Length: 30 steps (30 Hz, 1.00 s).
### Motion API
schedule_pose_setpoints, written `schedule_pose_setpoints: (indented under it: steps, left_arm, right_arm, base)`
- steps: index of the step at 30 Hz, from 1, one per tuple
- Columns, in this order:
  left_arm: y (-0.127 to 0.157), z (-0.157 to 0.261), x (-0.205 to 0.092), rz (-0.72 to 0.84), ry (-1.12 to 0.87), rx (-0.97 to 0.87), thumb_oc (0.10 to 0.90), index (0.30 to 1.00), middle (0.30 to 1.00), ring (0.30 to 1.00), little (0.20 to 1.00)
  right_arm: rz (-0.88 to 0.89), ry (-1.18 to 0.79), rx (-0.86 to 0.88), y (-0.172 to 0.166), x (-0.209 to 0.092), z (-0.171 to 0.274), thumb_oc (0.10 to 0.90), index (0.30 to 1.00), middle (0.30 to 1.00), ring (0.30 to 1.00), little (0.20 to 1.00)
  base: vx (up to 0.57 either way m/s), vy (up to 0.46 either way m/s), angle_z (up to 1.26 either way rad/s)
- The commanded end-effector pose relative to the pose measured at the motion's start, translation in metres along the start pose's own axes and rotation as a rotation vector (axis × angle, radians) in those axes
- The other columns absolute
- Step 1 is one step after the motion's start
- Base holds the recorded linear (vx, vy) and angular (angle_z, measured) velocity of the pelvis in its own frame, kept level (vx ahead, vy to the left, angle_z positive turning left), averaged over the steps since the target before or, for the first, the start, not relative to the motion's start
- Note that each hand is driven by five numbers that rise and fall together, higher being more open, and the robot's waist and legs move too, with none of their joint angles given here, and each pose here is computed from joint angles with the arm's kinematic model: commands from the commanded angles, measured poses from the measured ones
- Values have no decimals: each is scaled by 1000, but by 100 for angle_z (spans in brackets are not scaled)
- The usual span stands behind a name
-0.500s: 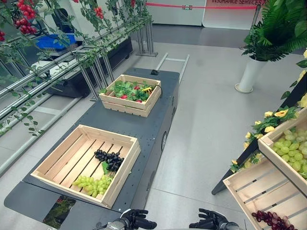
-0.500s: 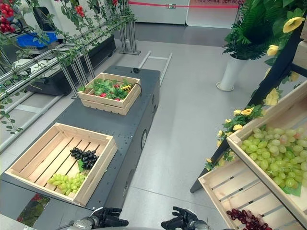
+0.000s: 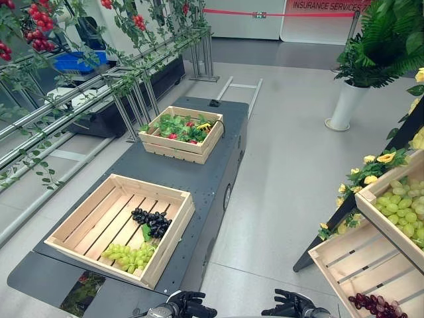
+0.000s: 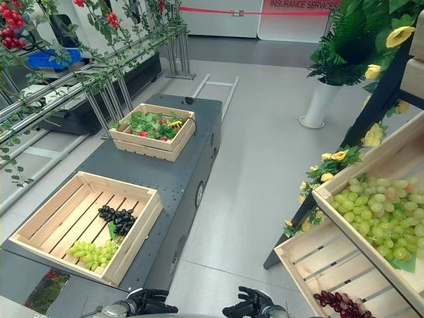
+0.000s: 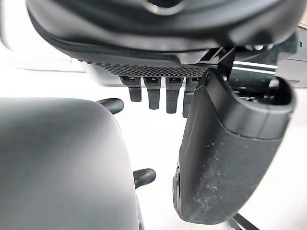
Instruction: Pick up the fruits from the basket on one side to the basket on the other side
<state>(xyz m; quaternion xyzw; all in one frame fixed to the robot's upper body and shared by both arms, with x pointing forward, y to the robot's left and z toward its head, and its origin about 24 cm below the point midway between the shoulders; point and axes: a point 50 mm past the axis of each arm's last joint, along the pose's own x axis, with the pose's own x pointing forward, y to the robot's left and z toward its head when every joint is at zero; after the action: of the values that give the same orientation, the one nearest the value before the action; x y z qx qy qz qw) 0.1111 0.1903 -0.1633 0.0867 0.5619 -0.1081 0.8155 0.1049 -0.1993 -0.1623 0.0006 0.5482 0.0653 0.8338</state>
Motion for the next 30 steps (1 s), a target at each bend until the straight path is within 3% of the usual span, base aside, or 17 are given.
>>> schedule_pose_setpoints:
  steps: [1, 7, 12, 18, 30]
  left_arm:
    - [2, 18, 2, 7, -49, -10, 800, 900, 900, 900, 900]
    - [2, 27, 3, 12, -88, -56, 800, 900, 900, 900, 900]
    - [-4, 46, 5, -36, -109, 36, 800, 900, 900, 900, 900]
    - [-7, 43, 5, -26, -112, 51, 800, 900, 900, 900, 900]
    - [14, 37, 1, 23, -102, 29, 800, 900, 900, 900, 900]
  right_arm:
    - [68, -51, -63, 8, 5, 24, 800, 900, 900, 900, 900]
    - [93, -25, -138, 10, 6, 28, 800, 900, 900, 900, 900]
    - [7, -65, -20, 2, 6, 36, 800, 900, 900, 900, 900]
    - [-43, -120, 28, -5, 4, 37, 800, 900, 900, 900, 900]
    - [-17, -164, 22, -6, 2, 43, 800, 900, 900, 900, 900]
  base:
    - [-35, -130, 10]
    - [-33, -131, 17]
    - [-22, 22, 68]
    - [24, 216, 123]
    - [89, 227, 11]
